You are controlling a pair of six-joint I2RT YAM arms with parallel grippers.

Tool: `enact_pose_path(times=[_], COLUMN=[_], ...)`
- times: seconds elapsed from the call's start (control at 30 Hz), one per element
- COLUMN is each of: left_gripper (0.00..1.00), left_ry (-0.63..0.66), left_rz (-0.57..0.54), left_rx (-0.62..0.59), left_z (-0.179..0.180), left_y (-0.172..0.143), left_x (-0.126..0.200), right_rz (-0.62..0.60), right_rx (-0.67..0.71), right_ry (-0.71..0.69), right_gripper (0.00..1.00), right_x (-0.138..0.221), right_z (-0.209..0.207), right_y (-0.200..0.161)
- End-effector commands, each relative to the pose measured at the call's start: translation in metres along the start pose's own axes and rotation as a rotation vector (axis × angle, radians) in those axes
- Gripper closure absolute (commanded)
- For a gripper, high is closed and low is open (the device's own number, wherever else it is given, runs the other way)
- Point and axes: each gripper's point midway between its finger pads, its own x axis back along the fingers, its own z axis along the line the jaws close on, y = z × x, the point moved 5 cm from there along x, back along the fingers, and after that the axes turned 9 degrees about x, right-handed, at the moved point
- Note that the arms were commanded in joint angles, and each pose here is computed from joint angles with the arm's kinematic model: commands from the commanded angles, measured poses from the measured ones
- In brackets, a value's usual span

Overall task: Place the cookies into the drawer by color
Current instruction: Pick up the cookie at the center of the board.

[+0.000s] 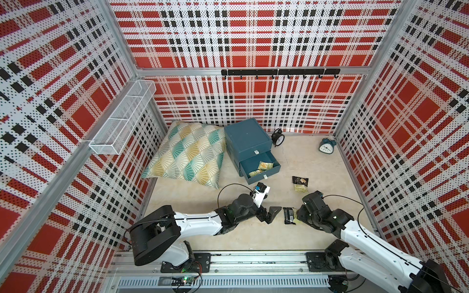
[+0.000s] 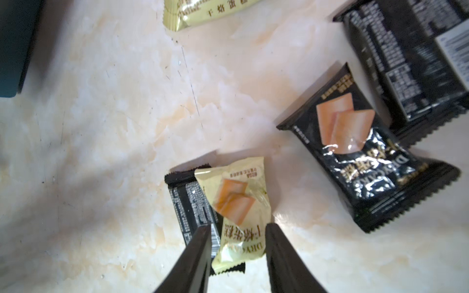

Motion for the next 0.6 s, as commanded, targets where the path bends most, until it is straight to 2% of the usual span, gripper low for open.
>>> enact_pose_path(times=[0.0,0.07,0.23,0.33,0.57], left_gripper=[0.00,0.00,0.00,0.00,0.00], left_ry=[-0.021,-0.026,-0.020,-0.012,0.032], left_rz=[-0.013,-0.008,-0.015,-0.024,-0.095], left_rx=[0.000,-0.003,-0.002,-0.004,-0.002], left_z=[-0.005,-0.007,-0.006,-0.005,-0.001], left_y=[0.008,0.007,0.008,0.009,0.020], left_x=[0.000,-0.001,0.000,0.002,0.016], right_rz=[0.037,0.048,0.055,0.051,-0.005], right_rx=[0.002,0.006,0.032,0.047,0.079], right_ry=[0.008,0.020,0.032,0.034,0.105], right_gripper=[0.66,0.73,0.80,0.88,0.99], right_x=[-0.005,-0.008,-0.014,-0.015,-0.003], right_z=[-0.004,-0.003,0.003,0.007,0.023], right_y=[-0.011,-0.014,-0.012,-0.009,0.006])
